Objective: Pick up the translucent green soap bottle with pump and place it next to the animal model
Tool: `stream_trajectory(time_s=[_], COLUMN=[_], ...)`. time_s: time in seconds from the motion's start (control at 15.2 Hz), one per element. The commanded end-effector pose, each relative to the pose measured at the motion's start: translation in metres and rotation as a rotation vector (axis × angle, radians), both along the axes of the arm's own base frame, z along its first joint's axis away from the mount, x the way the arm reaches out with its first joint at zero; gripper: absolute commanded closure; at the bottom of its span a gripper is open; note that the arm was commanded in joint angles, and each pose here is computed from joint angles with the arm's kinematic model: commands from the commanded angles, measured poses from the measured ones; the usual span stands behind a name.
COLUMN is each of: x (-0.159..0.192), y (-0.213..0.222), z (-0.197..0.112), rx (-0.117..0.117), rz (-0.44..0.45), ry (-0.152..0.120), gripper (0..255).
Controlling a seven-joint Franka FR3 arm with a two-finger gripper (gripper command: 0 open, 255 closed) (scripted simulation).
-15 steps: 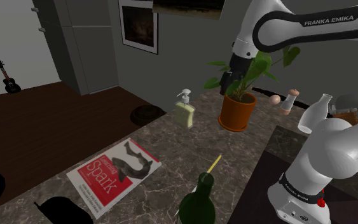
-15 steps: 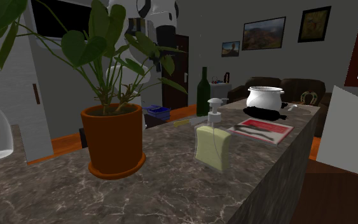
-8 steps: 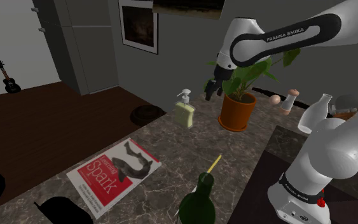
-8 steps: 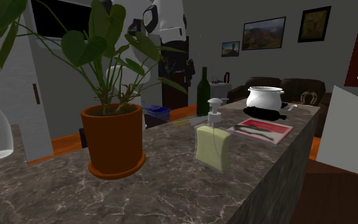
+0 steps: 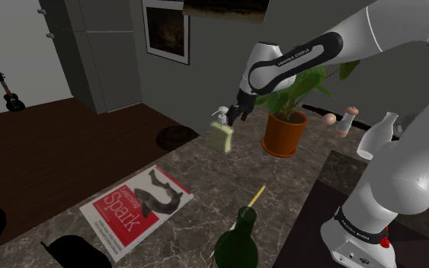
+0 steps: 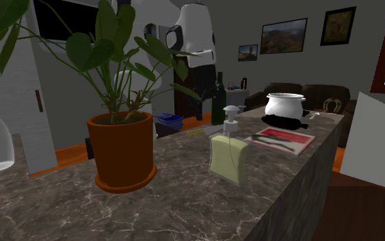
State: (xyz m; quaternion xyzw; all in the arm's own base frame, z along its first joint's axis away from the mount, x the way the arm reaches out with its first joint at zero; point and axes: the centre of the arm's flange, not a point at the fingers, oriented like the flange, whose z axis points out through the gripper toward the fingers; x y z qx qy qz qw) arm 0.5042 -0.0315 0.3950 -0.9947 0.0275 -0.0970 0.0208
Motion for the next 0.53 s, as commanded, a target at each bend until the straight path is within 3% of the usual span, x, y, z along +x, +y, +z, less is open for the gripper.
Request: stream_trajectory(time_s=[0.0, 0.46], x=[0.019, 0.039], y=[0.000, 0.001], z=[-0.017, -0.055], rx=[0.005, 0.009], rz=[0.008, 0.014], ry=[-0.011, -0.019], gripper=[0, 0])
